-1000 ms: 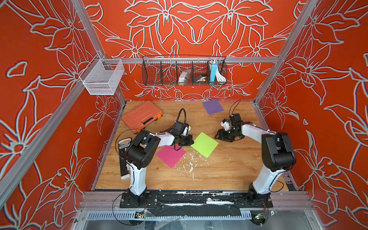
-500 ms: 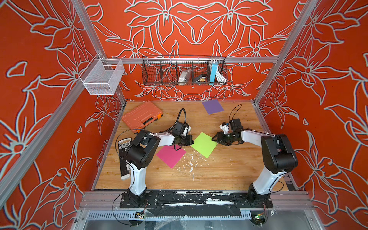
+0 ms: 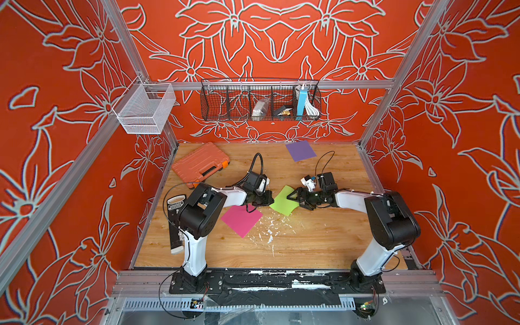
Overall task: Fold the square paper diagonally
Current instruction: Fold the paper at the center of the board.
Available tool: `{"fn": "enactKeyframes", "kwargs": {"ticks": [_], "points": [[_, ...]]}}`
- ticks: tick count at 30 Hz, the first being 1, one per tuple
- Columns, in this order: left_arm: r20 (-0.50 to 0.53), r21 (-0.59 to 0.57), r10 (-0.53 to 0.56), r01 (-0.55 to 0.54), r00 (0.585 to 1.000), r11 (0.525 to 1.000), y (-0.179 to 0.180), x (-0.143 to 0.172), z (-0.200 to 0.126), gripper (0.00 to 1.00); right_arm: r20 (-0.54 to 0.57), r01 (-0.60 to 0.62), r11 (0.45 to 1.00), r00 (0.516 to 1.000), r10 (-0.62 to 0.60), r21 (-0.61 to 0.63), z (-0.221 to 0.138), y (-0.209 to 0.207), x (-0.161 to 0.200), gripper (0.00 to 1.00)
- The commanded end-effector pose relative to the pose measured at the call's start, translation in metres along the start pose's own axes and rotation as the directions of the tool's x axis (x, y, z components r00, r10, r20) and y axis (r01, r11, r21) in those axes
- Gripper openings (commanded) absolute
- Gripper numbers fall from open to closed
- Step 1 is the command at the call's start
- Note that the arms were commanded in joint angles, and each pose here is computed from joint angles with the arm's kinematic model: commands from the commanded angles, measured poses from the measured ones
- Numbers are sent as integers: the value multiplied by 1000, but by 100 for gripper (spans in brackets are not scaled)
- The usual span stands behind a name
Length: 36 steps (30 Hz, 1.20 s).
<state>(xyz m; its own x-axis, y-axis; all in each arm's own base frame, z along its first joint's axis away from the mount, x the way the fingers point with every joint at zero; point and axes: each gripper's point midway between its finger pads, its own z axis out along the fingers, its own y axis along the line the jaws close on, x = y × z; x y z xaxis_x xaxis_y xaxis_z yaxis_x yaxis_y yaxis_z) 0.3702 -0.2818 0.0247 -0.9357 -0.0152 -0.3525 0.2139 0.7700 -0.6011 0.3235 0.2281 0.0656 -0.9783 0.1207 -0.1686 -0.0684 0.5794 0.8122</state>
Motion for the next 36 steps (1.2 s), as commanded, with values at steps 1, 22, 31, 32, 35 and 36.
{"fn": "enactKeyframes", "kwargs": {"ticks": [1, 22, 31, 32, 35, 36], "points": [[-25, -51, 6, -7, 1000, 999, 7, 8, -1, 10, 29, 20, 994, 999, -17, -106, -2, 30, -8, 88], [-22, -55, 13, -14, 1000, 998, 7, 7, -2, 10, 90, 102, 990, 992, -93, -97, -10, 65, -4, 89], [-25, -67, 17, -18, 1000, 998, 10, 8, -1, 10, 66, 182, 958, 977, -201, 224, -35, 35, -7, 75], [-25, -67, 18, -19, 1000, 998, 9, 8, -1, 10, 58, 189, 953, 976, -208, 238, -35, 33, -7, 74], [-25, -67, 18, -19, 1000, 998, 9, 8, -1, 10, 34, 197, 945, 976, -213, 260, -32, 25, -7, 70], [-25, -65, 17, -19, 1000, 998, 9, 8, -1, 10, 29, 199, 943, 976, -214, 266, -30, 23, -7, 69]]}}
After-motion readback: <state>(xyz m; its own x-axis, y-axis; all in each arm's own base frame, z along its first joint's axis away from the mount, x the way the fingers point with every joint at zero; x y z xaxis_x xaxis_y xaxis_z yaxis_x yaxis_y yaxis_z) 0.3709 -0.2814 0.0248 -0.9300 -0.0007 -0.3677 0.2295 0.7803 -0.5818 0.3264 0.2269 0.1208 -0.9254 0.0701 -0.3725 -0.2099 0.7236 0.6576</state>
